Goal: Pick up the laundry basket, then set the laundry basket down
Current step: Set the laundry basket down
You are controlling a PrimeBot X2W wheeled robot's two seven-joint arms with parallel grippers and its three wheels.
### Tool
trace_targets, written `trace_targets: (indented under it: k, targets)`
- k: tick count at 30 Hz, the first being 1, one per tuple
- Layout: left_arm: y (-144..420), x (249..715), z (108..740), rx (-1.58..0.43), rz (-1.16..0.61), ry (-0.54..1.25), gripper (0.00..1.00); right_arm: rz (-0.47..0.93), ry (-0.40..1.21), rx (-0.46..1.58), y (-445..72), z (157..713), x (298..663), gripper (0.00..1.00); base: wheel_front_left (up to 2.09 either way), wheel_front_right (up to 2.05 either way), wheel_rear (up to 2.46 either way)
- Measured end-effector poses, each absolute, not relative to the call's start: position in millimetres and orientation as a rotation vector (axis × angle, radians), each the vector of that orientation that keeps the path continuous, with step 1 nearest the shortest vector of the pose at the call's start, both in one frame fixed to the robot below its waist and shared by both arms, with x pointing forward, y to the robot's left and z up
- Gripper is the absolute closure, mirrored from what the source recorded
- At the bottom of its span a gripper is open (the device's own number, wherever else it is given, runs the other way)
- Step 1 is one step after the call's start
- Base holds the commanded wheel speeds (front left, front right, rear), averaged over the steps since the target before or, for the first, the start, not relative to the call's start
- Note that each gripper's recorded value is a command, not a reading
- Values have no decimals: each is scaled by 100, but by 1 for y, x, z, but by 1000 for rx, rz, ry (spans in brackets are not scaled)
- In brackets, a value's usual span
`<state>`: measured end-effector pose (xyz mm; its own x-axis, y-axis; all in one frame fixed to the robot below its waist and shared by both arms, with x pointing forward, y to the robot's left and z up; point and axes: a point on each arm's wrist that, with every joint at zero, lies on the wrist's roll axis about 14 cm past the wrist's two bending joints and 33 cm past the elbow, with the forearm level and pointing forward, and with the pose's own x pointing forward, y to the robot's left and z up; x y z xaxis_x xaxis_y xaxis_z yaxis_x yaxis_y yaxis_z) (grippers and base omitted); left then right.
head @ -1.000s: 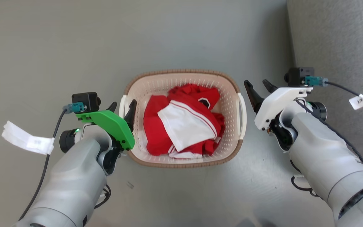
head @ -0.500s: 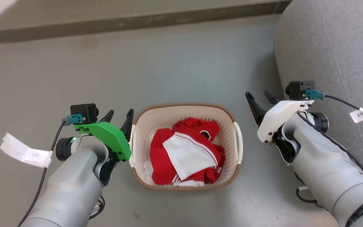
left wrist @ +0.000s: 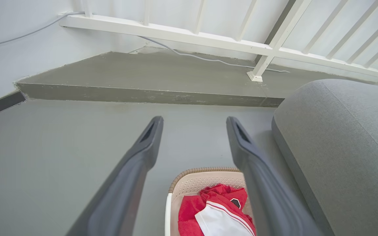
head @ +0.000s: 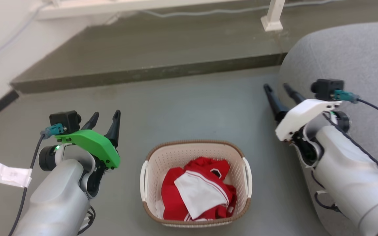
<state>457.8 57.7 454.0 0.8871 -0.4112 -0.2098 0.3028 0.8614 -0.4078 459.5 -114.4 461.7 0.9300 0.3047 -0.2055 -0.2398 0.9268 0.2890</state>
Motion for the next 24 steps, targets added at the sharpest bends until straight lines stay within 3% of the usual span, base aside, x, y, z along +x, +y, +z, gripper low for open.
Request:
trace_targets:
  k: [13, 24]
  targets:
    - [89, 453, 531, -365, -315, 34, 0, 237, 9, 218, -133, 532, 450, 0, 0, 0, 0]
    - [109, 426, 525, -338, -237, -16, 0, 170, -28, 209, -143, 524, 422, 0, 0, 0, 0]
